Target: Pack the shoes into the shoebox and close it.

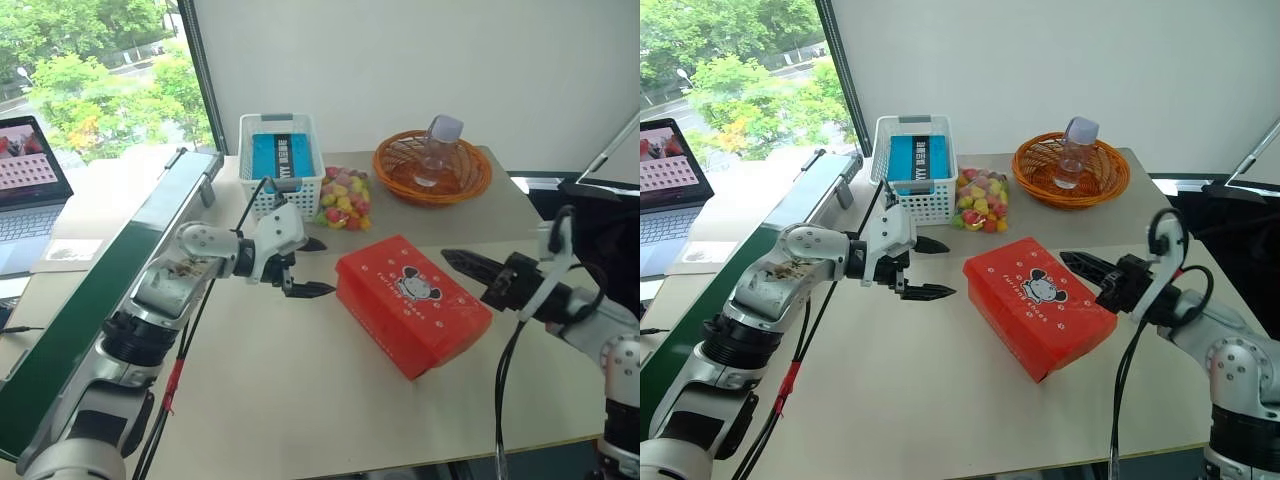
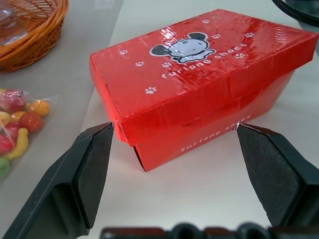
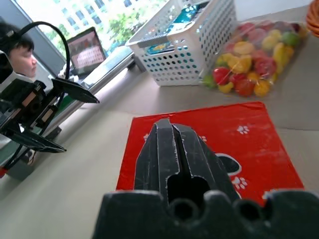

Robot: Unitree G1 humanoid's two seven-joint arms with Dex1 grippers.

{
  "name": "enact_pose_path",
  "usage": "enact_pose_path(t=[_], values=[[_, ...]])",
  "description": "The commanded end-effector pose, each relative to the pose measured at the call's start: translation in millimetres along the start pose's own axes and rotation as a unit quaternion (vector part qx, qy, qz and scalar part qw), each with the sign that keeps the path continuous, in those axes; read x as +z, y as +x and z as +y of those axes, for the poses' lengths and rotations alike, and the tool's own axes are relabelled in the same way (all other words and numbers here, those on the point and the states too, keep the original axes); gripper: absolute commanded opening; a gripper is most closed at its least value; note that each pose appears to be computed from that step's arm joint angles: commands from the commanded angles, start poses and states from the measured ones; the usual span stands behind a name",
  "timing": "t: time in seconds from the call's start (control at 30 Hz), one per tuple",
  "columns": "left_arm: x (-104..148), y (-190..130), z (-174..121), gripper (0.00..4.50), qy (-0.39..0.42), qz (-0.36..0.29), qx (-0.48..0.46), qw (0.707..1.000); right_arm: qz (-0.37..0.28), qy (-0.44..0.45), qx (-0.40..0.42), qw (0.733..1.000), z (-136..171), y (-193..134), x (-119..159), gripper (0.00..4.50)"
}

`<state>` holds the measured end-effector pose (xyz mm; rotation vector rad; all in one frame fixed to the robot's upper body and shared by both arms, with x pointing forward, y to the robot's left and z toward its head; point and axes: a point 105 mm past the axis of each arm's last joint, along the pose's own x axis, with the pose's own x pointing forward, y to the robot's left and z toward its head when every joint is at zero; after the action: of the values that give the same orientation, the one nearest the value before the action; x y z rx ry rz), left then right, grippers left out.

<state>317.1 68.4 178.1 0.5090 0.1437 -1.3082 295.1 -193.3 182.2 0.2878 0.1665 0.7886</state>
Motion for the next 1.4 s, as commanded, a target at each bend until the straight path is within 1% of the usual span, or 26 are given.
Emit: enact_pose_path(t=[0.03, 0.1, 0.17, 0.27, 0.3, 0.33, 0.4, 0.43, 0.57, 0.63, 0.7, 0.87, 0.93, 1.0, 1.27, 1.4], values=[[7, -8, 1, 4.19, 0.016, -0.005, 0.020, 1.000, 0.057, -0.018, 0.045, 0.997, 15, 23, -8, 0.03], [6, -9, 0, 4.19, 0.013, -0.003, 0.026, 1.000, 0.112, -0.023, 0.068, 0.991, 22, 36, -26, 0.03], [5, -10, 0, 4.19, 0.012, -0.002, 0.029, 1.000, 0.133, -0.023, 0.072, 0.988, 22, 40, -34, 0.03], [3, -11, 0, 4.19, 0.010, 0.002, 0.036, 0.999, 0.199, -0.036, 0.053, 0.978, 8, 44, -65, 0.03], [3, -12, 0, 4.19, 0.008, 0.003, 0.038, 0.999, 0.226, -0.040, 0.045, 0.972, 3, 44, -78, 0.03], [2, -12, 0, 4.19, 0.007, 0.004, 0.040, 0.999, 0.265, -0.042, 0.023, 0.963, -9, 40, -101, 0.03], [1, -13, -1, 4.19, 0.005, 0.006, 0.042, 0.999, 0.317, -0.049, 0.000, 0.947, -25, 32, -133, 0.03], [1, -13, -1, 4.19, 0.004, 0.006, 0.042, 0.999, 0.331, -0.049, -0.002, 0.942, -28, 29, -143, 0.03], [0, -15, 0, 4.19, 0.003, 0.008, 0.046, 0.999, 0.362, -0.060, -0.009, 0.930, -38, 20, -165, 0.03], [0, -14, 0, 4.19, 0.004, 0.008, 0.046, 0.999, 0.385, -0.073, -0.031, 0.920, -50, 11, -180, 0.03], [0, -14, -1, 4.19, 0.005, 0.008, 0.046, 0.999, 0.389, -0.078, -0.042, 0.917, -55, 9, -185, 0.03], [0, -13, -2, 4.19, 0.006, 0.009, 0.045, 0.999, 0.340, -0.078, -0.032, 0.937, -50, 20, -160, 0.03], [-2, -13, -3, 4.19, 0.004, 0.010, 0.044, 0.999, 0.299, -0.072, -0.015, 0.951, -40, 28, -137, 0.03], [-3, -12, -4, 4.19, 0.002, 0.011, 0.044, 0.999, 0.271, -0.070, -0.002, 0.960, -31, 31, -119, 0.03], [-9, -5, -7, 4.19, -0.017, 0.007, 0.041, 0.999, 0.224, -0.084, 0.037, 0.970, 1, 31, -72, 0.03], [-16, -3, -10, 4.19, -0.031, 0.007, 0.041, 0.999, 0.198, -0.091, 0.040, 0.975, 10, 25, -50, 0.03]])
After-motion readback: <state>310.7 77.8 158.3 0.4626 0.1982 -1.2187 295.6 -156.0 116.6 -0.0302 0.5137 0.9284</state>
